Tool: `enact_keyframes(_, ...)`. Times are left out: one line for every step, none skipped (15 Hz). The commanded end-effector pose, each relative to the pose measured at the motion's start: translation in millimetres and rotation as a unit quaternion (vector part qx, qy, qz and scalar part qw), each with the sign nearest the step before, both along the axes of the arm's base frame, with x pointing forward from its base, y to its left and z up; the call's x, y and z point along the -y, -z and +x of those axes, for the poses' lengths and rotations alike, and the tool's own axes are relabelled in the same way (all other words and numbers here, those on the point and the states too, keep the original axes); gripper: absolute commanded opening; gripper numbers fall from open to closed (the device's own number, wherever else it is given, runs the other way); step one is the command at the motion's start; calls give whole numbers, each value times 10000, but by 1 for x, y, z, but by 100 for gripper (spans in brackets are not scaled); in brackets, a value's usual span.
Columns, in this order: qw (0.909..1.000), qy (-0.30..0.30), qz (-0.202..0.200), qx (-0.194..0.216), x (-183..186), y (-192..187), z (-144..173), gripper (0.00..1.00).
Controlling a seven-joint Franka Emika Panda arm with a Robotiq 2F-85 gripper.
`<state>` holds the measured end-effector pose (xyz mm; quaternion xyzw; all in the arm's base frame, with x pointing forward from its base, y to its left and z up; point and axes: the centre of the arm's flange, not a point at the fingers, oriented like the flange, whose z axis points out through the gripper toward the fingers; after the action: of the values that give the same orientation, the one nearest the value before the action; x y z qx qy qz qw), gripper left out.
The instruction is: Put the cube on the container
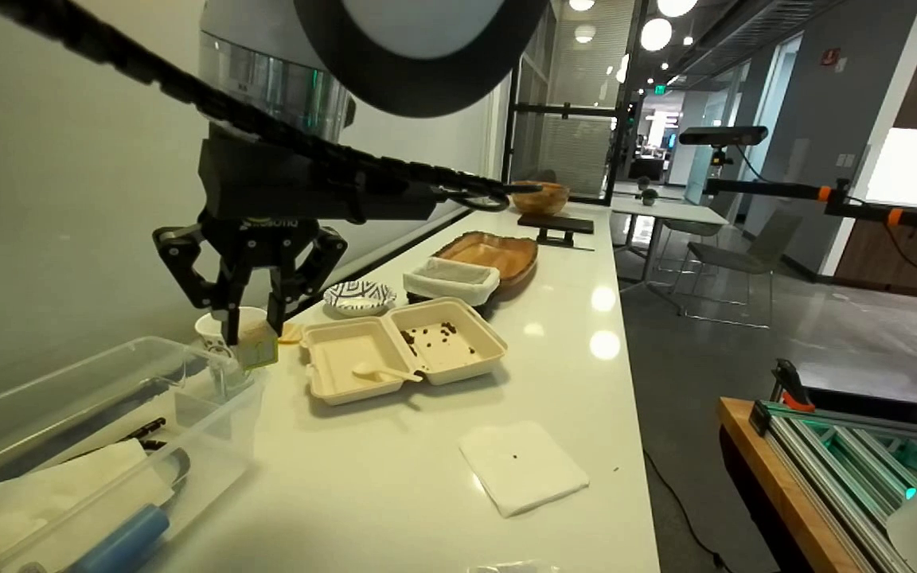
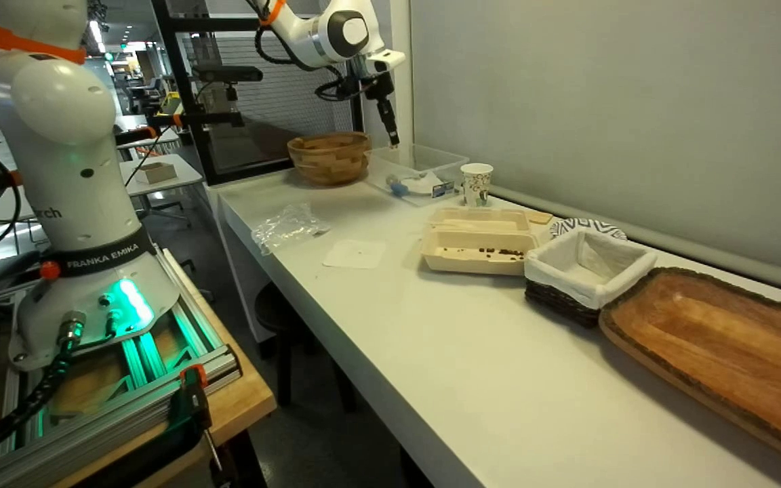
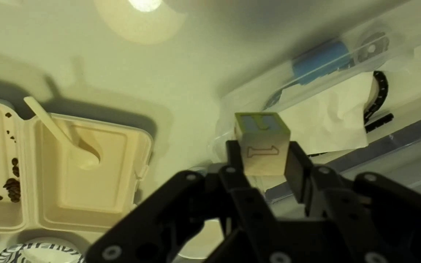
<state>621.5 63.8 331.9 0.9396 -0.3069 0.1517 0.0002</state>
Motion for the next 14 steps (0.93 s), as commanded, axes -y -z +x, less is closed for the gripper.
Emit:
enact_keyframes(9998, 19, 60, 171, 18, 10, 17, 9)
enact_keyframes(9997, -28, 106, 238, 24, 12, 20, 9)
enact_keyframes(9995, -57, 169, 252, 28, 13, 22, 9)
enact_keyframes(9994, -83, 212, 246, 33, 15, 23, 9)
enact_keyframes(9994, -82, 233, 241, 37, 19, 24, 9)
enact_keyframes(9994, -77, 266, 226, 41, 22, 25, 9)
enact_keyframes(9993, -64, 283, 237, 45, 25, 26, 9)
enact_keyframes(9993, -38, 305, 213, 48, 28, 28, 9)
enact_keyframes(9993, -36, 315, 206, 51, 30, 30, 9)
enact_keyframes(9993, -27, 329, 181, 53, 32, 33, 9)
enact_keyframes(9993, -15, 332, 175, 55, 34, 35, 9)
enact_keyframes(9993, -16, 324, 167, 57, 37, 38, 9)
enact_keyframes(9994, -7, 321, 154, 58, 39, 40, 9)
enact_keyframes(9994, 4, 332, 137, 59, 41, 42, 9)
